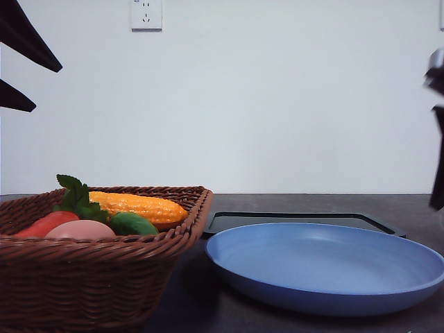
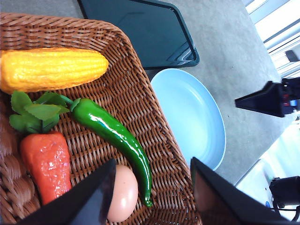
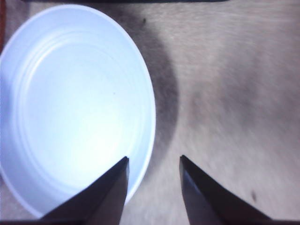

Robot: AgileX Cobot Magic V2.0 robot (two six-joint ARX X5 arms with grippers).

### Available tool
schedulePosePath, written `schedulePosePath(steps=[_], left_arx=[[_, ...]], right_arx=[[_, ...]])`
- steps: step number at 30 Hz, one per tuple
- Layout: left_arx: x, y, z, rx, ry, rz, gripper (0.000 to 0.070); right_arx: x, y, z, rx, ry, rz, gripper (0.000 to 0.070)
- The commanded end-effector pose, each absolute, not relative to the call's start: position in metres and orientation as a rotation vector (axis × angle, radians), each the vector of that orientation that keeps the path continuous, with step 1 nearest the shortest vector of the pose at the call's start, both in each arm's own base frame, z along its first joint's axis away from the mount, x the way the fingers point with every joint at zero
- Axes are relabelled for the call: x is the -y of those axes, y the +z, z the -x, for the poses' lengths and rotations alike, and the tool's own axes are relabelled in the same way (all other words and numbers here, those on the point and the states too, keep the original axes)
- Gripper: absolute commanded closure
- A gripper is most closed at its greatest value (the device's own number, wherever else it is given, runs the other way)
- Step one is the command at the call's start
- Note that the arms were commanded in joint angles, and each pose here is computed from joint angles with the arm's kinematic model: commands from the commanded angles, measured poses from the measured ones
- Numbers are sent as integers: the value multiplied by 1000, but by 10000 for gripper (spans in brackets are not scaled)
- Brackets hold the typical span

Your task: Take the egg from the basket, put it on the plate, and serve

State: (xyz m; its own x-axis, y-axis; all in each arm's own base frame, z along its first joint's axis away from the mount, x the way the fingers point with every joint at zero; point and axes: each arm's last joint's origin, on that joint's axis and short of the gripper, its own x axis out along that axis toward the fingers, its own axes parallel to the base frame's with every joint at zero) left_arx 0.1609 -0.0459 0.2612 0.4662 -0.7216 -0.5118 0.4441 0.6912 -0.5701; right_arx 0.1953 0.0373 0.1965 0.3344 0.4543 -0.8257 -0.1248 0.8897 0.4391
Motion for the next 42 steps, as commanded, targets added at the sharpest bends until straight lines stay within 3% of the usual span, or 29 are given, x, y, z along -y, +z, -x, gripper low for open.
schedulePosePath(steps=[1,12,22,27,33,42], left_arx=[[47,267,-163,-782,-755,365,374],[47,267,-163,-783,-755,365,374],[47,267,-163,-783,-755,365,374],[47,267,-163,-785,-755,366,372],[49,267,-162,-790,-767,361,254],[65,269,-159,-819,-779,266,258]], right_arx=[[-40,188,-201,-1202,398,-318,475],[-55,158,-221,-1287,458,-371,485],[-58,151,-225,-1298,460,-389,700],[-58,151,-225,-1298,453,-387,700],[-52,163,-218,-1283,437,-402,700],[-29,202,-195,-1149,384,-442,700]])
